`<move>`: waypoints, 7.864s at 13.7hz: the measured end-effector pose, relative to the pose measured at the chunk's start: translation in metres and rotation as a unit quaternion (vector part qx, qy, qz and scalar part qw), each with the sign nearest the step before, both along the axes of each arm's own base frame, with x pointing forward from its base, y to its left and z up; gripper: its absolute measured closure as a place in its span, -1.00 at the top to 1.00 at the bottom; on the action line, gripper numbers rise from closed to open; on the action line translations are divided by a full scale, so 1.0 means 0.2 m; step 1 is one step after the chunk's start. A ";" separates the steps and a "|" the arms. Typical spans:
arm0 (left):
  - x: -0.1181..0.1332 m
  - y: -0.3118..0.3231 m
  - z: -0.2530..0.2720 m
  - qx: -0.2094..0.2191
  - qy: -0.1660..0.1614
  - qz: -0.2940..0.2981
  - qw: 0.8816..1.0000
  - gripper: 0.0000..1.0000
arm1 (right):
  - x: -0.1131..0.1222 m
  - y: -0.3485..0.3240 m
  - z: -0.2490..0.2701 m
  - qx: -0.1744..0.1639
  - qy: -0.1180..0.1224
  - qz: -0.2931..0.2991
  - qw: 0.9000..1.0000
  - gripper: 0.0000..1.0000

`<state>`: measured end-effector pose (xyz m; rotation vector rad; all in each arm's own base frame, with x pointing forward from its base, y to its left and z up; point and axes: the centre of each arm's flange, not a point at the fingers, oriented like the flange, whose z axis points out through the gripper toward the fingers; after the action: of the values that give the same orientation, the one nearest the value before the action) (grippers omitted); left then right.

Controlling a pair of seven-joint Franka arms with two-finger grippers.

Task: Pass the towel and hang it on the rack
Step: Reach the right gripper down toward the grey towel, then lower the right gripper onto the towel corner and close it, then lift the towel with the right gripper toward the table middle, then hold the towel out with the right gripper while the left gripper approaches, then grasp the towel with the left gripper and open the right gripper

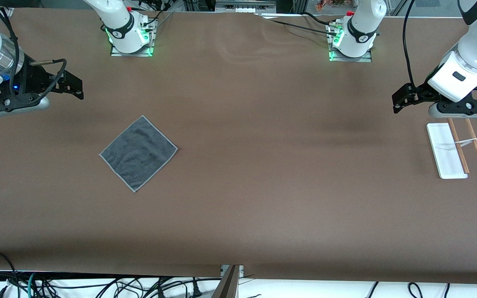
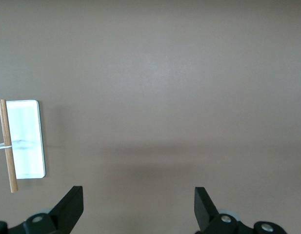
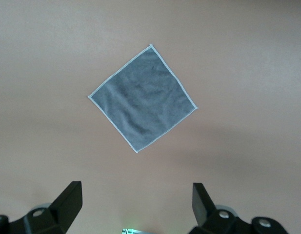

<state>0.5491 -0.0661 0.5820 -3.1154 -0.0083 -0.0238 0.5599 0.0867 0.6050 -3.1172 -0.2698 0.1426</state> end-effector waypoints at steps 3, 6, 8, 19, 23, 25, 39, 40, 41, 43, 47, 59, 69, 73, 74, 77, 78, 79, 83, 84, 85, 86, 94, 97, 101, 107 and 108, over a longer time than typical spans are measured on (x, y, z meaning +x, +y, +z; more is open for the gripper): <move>0.00 0.00 0.00 0.000 0.000 0.000 1.000 1.00 | -0.01 0.00 0.00 -0.001 0.005 0.001 1.000 1.00; 0.00 0.00 0.00 0.000 0.000 0.000 1.000 1.00 | 0.02 0.01 -0.07 -0.001 0.013 0.001 1.000 1.00; 0.00 0.00 0.00 0.000 0.000 0.000 1.000 1.00 | 0.13 0.02 -0.25 0.000 0.010 0.002 1.000 1.00; 0.00 0.00 0.00 0.000 0.001 0.000 1.000 1.00 | 0.64 0.18 -1.77 0.024 -0.024 -0.010 0.999 1.00; 0.00 0.00 0.00 0.000 0.001 0.000 1.000 1.00 | 0.67 0.18 -1.96 0.018 -0.054 0.000 0.998 0.97; 0.00 0.00 0.00 0.000 0.001 0.000 1.000 1.00 | 0.68 0.18 -2.02 0.013 -0.066 0.008 0.998 0.96; 0.00 0.00 0.00 0.000 0.001 0.000 1.000 1.00 | 0.70 0.14 -2.12 0.001 -0.082 0.017 0.996 -0.80; 0.00 0.00 0.00 0.000 0.001 0.000 1.000 1.00 | 0.70 0.14 -2.12 0.001 -0.082 0.017 0.996 -0.92; 0.00 0.00 0.00 0.000 0.001 0.000 1.000 1.00 | 0.70 0.14 -2.12 0.001 -0.082 0.017 0.996 -0.93; 0.00 0.00 0.00 0.000 0.001 0.000 1.000 1.00 | 0.70 0.14 -2.12 0.001 -0.082 0.017 0.996 -0.96; 0.00 0.00 0.00 0.000 0.001 0.000 1.000 1.00 | 0.70 0.17 -2.06 -0.003 -0.057 0.021 0.998 -0.96; 0.00 -0.01 0.00 0.000 0.001 -0.001 1.000 1.00 | 0.67 0.51 -1.06 -0.026 0.058 0.017 0.998 -0.96; 0.03 -0.08 -0.18 -0.009 0.052 -0.052 0.997 1.00 | 0.39 1.06 -0.57 0.144 0.187 -0.187 0.954 -0.96; 0.02 -0.25 -0.24 -0.097 0.076 -0.087 0.989 1.00 | 0.28 1.42 -0.41 0.205 0.212 -0.287 0.911 -0.96; 0.03 -0.30 -0.28 -0.124 0.084 -0.107 0.983 1.00 | 0.25 1.50 -0.37 0.218 0.212 -0.304 0.903 -0.96; 0.07 -0.47 -0.39 -0.181 0.101 -0.161 0.965 1.00 | 0.20 1.65 -0.28 0.246 0.219 -0.350 0.877 -0.96; 0.07 -0.52 -0.40 -0.191 0.101 -0.189 0.958 1.00 | 0.18 1.69 -0.25 0.256 0.222 -0.368 0.866 -0.96; 0.06 -0.57 -0.40 -0.204 0.097 -0.224 0.948 1.00 | 0.17 1.74 -0.22 0.265 0.226 -0.386 0.854 -0.96; 0.11 -0.64 -0.46 -0.269 0.046 -0.362 0.891 1.00 | 0.03 1.98 -0.15 0.286 0.235 -0.430 0.823 -0.96; 0.14 -0.65 -0.49 -0.282 0.029 -0.386 0.878 1.00 | 0.01 2.02 -0.14 0.289 0.236 -0.435 0.819 -0.96; 0.16 -0.66 -0.52 -0.291 0.010 -0.410 0.865 1.00 | -0.01 2.05 -0.14 0.291 0.237 -0.437 0.818 -0.96; 0.18 -0.69 -0.54 -0.298 -0.009 -0.436 0.849 1.00 | -0.02 2.06 -0.14 0.292 0.237 -0.438 0.817 -0.96; 0.14 -0.86 -0.54 -0.303 -0.056 -0.555 0.772 1.00 | -0.01 2.06 -0.14 0.291 0.237 -0.442 0.815 -0.96; 0.14 -0.89 -0.55 -0.314 -0.060 -0.557 0.766 1.00 | -0.01 2.06 -0.14 0.290 0.237 -0.445 0.814 -0.96; 0.16 -0.93 -0.60 -0.311 -0.074 -0.573 0.755 0.99 | -0.01 2.06 -0.14 0.290 0.237 -0.445 0.813 -0.96; 0.17 -0.93 -0.62 -0.319 -0.084 -0.585 0.741 -0.25 | -0.01 2.06 -0.14 0.289 0.238 -0.447 0.812 -0.96; 0.17 -0.93 -0.62 -0.319 -0.084 -0.586 0.740 -0.44 | -0.01 2.06 -0.14 0.289 0.238 -0.447 0.812 -0.96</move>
<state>0.5827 -0.2529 0.4573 -2.9688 2.3097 -0.3824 0.5574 0.4985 0.5771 -2.1806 0.9481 0.6436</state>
